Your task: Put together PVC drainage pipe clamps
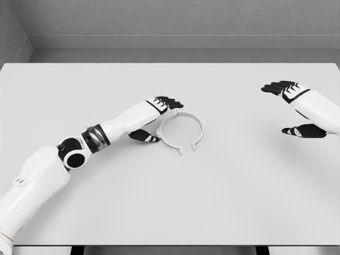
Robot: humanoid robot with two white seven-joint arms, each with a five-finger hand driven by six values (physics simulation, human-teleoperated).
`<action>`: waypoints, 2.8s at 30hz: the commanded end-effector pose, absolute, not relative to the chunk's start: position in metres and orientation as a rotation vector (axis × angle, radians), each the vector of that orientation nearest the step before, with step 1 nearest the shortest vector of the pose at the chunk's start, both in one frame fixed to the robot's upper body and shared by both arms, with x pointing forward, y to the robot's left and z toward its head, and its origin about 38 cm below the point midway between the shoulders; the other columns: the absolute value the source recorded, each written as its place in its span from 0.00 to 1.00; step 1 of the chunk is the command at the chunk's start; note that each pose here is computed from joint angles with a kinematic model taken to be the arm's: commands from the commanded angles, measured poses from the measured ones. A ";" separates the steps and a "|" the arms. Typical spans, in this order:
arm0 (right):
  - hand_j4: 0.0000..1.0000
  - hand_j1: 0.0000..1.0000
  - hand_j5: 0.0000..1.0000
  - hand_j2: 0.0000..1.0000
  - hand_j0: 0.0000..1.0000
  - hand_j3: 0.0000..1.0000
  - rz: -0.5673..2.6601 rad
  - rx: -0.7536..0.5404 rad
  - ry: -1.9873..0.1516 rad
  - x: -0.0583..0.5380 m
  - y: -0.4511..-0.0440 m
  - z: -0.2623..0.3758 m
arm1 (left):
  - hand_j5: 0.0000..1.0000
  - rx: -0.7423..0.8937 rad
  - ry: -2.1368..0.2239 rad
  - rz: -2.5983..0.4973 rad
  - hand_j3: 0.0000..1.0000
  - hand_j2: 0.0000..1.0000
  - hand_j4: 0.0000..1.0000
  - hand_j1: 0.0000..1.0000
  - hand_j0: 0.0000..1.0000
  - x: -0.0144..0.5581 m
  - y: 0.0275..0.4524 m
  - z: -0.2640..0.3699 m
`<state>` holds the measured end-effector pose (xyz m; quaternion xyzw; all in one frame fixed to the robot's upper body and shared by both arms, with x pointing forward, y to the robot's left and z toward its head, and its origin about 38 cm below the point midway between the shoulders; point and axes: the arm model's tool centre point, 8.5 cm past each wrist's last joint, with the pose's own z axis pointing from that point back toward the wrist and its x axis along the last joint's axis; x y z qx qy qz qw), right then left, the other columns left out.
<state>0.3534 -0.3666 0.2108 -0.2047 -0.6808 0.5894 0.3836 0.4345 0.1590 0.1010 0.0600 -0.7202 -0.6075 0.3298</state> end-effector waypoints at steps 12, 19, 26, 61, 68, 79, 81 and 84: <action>1.00 1.00 1.00 1.00 1.00 1.00 1.496 -0.518 -1.740 0.353 -0.367 0.211 | 1.00 0.132 -1.903 -1.575 1.00 1.00 1.00 1.00 1.00 0.429 0.152 0.101; 1.00 1.00 1.00 1.00 1.00 1.00 1.496 -0.518 -1.740 0.353 -0.367 0.211 | 1.00 0.125 -1.918 -1.570 1.00 1.00 1.00 1.00 1.00 0.429 0.148 0.104; 1.00 1.00 1.00 1.00 1.00 1.00 1.495 -0.520 -1.740 0.353 -0.367 0.212 | 1.00 0.109 -1.933 -1.560 1.00 1.00 1.00 1.00 1.00 0.428 0.139 0.105; 1.00 1.00 1.00 1.00 1.00 1.00 1.495 -0.518 -1.738 0.353 -0.367 0.211 | 1.00 0.223 -1.877 -1.542 1.00 1.00 1.00 1.00 1.00 0.453 0.177 0.112; 1.00 1.00 1.00 1.00 1.00 1.00 1.494 -0.517 -1.740 0.353 -0.367 0.211 | 1.00 0.184 -1.895 -1.538 1.00 1.00 1.00 1.00 1.00 0.446 0.163 0.108; 1.00 1.00 1.00 1.00 1.00 1.00 1.494 -0.516 -1.739 0.353 -0.367 0.211 | 1.00 0.160 -1.900 -1.536 1.00 1.00 1.00 1.00 1.00 0.442 0.153 0.103; 1.00 1.00 1.00 1.00 1.00 1.00 1.494 -0.516 -1.739 0.353 -0.367 0.211 | 1.00 0.156 -1.898 -1.536 1.00 1.00 1.00 1.00 1.00 0.440 0.152 0.101; 1.00 1.00 1.00 1.00 1.00 1.00 1.494 -0.516 -1.739 0.353 -0.367 0.211 | 1.00 0.155 -1.907 -1.536 1.00 1.00 1.00 1.00 1.00 0.440 0.151 0.104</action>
